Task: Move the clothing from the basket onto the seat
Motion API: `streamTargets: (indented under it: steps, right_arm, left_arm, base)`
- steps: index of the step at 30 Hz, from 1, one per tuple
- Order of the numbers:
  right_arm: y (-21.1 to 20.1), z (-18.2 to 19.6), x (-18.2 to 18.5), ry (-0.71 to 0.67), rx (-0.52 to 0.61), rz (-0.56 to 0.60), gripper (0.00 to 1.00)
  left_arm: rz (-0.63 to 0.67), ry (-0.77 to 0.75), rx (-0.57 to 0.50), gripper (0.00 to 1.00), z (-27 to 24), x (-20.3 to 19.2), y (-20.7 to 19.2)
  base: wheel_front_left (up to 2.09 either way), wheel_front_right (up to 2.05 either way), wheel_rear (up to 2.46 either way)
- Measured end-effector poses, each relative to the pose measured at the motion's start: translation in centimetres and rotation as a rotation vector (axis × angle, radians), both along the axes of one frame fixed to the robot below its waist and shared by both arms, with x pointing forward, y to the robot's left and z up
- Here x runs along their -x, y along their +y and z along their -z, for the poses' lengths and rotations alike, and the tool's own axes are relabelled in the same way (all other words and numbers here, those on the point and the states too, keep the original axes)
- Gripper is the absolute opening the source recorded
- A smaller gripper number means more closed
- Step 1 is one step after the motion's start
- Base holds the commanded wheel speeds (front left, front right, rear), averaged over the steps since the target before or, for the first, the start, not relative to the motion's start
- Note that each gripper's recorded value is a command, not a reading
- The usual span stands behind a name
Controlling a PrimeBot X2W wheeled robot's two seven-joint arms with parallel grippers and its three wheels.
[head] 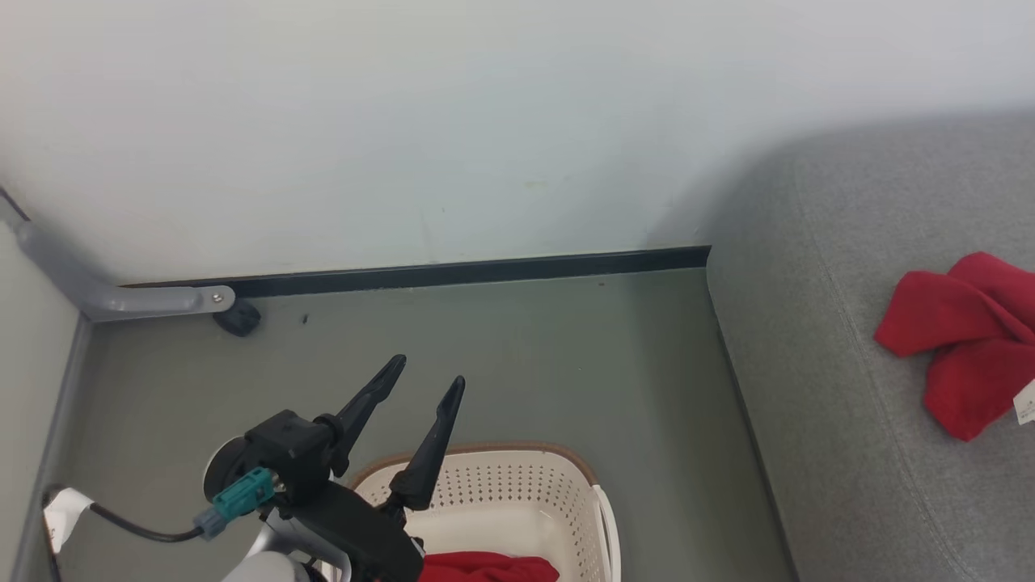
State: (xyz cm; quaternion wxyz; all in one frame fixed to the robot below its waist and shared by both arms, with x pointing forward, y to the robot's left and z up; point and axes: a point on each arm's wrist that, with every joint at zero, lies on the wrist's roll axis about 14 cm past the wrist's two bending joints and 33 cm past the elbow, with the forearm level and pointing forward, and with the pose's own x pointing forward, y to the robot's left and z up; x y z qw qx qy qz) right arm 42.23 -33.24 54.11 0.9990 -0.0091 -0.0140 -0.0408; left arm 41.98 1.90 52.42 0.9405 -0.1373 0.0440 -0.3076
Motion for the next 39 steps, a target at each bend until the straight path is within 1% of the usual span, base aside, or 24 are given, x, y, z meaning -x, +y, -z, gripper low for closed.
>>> streamTargets:
  steps: [3, 11, 14, 24, 29, 39]
  right_arm:
    - [1.8, -1.4, -0.3, -0.055, -0.012, -0.047, 1.0]
    - [6.5, -3.5, -0.8, -0.15, -0.06, -0.154, 1.0]
    - [8.0, -4.5, -0.8, -0.191, -0.078, -0.18, 1.0]
    - [12.3, -3.7, 0.2, -0.192, -0.154, -0.247, 1.0]
    - [14.6, -2.8, 1.1, -0.173, -0.193, -0.29, 1.0]
    - [16.0, -0.1, 3.1, -0.099, -0.211, -0.291, 1.0]
  left_arm:
    - [-0.058, -0.011, 0.005, 1.0, -0.5, 0.1, 1.7]
    - [-0.201, -0.028, -0.008, 1.0, -0.9, 0.8, 6.4]
    - [-0.248, -0.025, 0.016, 1.0, -1.2, 1.0, 7.8]
    - [-0.411, -0.024, 0.008, 1.0, -0.8, 3.0, 13.1]
    - [-0.5, -0.011, 0.033, 1.0, -0.3, 4.3, 15.6]
    - [-0.578, 0.012, 0.041, 1.0, 0.9, 5.8, 17.6]
  base:
    - [0.0, 0.0, 0.0]
    - [0.0, 0.0, 0.0]
    - [0.0, 0.0, 0.0]
    - [0.0, 0.0, 0.0]
    - [0.0, 0.0, 0.0]
    - [0.0, 0.0, 0.0]
